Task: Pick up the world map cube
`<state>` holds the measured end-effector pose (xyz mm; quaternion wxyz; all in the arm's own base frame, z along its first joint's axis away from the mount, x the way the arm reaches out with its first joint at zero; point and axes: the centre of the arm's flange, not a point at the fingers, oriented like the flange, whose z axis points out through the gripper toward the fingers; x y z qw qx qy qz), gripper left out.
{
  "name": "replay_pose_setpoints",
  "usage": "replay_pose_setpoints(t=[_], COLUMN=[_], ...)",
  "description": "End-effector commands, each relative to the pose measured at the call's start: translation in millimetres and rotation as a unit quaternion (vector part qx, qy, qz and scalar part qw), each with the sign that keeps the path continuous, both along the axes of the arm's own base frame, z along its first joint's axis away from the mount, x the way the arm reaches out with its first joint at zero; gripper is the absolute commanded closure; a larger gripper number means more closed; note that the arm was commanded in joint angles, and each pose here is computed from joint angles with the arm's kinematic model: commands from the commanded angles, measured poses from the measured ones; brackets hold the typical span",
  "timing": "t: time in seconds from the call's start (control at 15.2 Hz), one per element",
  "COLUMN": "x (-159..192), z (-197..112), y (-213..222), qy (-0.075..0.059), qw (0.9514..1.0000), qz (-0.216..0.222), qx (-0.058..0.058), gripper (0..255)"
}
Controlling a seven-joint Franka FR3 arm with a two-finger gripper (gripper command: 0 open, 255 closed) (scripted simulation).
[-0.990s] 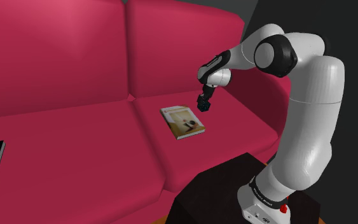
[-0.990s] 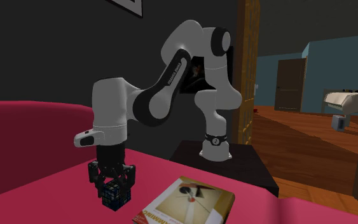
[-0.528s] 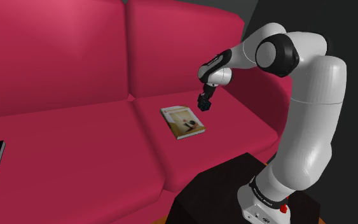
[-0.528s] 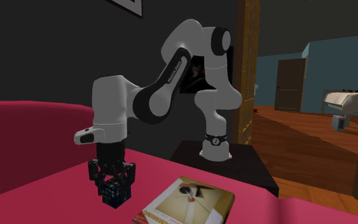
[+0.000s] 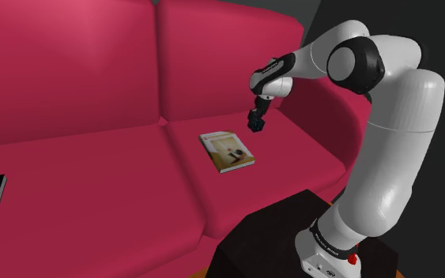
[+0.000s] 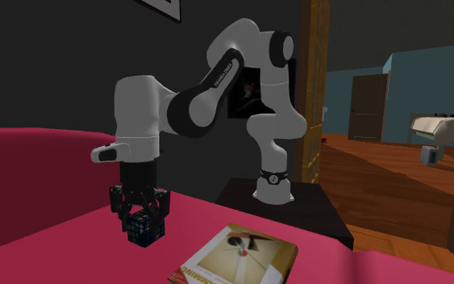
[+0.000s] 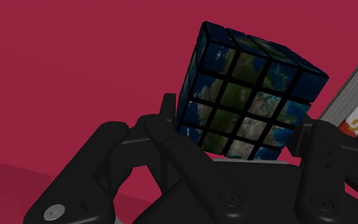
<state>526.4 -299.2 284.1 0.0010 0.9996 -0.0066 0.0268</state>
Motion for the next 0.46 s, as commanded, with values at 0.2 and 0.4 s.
replay_pose_setpoints(t=[0.2,0.4], x=[-0.2,-0.2], z=[26.6,32.7], y=[1.1,1.1], qy=[0.0,0.0], qw=[1.0,1.0], qz=[0.0,0.0], qx=[0.0,0.0], gripper=[255,255])
